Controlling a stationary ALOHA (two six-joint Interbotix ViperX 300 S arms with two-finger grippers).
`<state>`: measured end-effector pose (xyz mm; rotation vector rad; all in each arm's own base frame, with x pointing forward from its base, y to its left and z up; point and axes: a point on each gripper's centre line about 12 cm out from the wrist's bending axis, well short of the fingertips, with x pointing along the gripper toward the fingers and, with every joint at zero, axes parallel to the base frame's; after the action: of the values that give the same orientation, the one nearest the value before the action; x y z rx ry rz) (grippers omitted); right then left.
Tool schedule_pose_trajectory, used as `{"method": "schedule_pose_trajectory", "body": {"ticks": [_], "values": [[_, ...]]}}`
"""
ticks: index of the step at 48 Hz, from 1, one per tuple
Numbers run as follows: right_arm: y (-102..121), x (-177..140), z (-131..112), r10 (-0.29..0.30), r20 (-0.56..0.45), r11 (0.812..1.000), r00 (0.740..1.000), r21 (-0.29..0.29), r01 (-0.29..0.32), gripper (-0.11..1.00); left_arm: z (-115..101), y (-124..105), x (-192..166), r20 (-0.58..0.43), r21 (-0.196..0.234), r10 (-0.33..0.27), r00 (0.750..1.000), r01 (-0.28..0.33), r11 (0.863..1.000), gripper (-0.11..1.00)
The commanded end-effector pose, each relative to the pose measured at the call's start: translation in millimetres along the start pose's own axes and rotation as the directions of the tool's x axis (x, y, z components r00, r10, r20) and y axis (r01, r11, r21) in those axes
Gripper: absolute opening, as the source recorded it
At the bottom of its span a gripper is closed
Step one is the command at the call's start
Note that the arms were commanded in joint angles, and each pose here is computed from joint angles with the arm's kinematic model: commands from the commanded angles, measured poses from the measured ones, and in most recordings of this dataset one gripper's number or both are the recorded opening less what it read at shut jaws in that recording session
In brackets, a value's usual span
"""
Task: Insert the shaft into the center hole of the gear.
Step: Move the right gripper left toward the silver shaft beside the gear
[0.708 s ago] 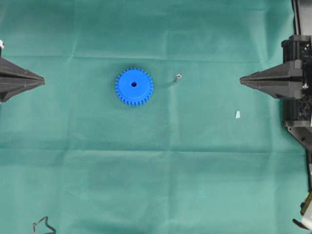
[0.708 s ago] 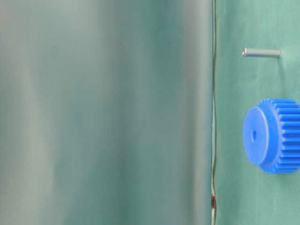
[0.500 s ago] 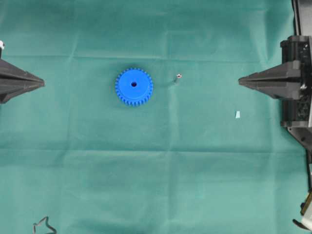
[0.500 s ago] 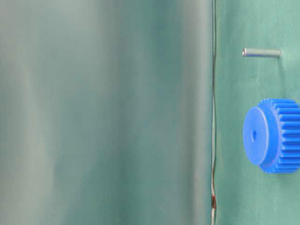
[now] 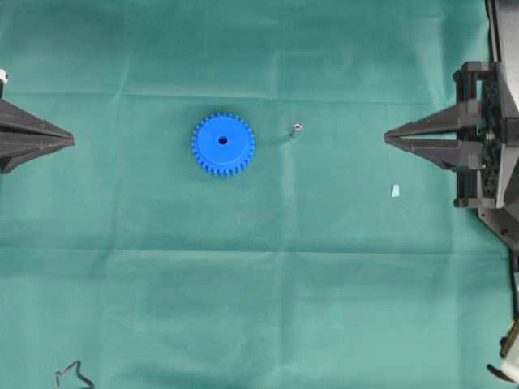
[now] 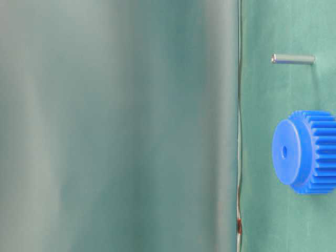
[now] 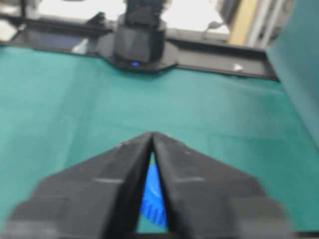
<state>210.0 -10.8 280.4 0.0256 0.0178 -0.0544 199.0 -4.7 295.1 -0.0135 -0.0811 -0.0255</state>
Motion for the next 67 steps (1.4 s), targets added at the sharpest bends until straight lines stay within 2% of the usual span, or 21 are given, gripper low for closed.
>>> {"method": "schedule_pose_trajectory", "body": {"ticks": [1,7,11,23,35,46,57,67], "values": [[-6.7,3.0,8.6,-0.035,0.022,0.999,0.999,0.026,0.034,0.45,8.2,-0.8,2.8,0.018,0.000,-0.004,1.000,0.004,1.000,0.00],[-9.6,5.0,7.4,-0.049,0.018,0.998,0.999,0.029,0.048,0.83,9.0,-0.8,2.5,0.018,0.000,-0.004,1.000,0.004,1.000,0.00],[-10.7,5.7,6.4,-0.053,0.013,0.998,0.998,0.028,0.053,0.96,8.8,-0.8,2.5,0.017,0.000,-0.004,1.000,0.004,1.000,0.00],[-19.7,14.3,-3.8,-0.095,-0.008,0.995,0.995,0.043,0.095,0.95,8.2,-0.8,2.5,0.012,0.001,-0.004,1.000,0.004,1.000,0.00],[-35.2,50.6,-43.8,-0.155,-0.121,0.984,0.980,0.072,0.165,0.95,7.3,-0.8,2.5,0.005,0.001,-0.004,1.000,0.004,1.000,0.00],[-50.3,87.8,-89.3,-0.208,-0.225,0.969,0.952,0.086,0.232,0.95,5.4,-0.7,2.4,-0.008,0.001,-0.003,1.000,0.003,1.000,0.00],[-61.1,106.3,-132.5,-0.254,-0.326,0.948,0.911,0.104,0.302,0.95,1.6,-0.6,2.3,-0.040,0.001,-0.003,0.999,0.003,1.000,0.00],[-64.0,110.3,-151.9,-0.268,-0.374,0.937,0.888,0.111,0.330,0.94,1.4,-0.7,2.0,-0.043,0.003,-0.003,0.999,0.003,1.000,0.00]]}}
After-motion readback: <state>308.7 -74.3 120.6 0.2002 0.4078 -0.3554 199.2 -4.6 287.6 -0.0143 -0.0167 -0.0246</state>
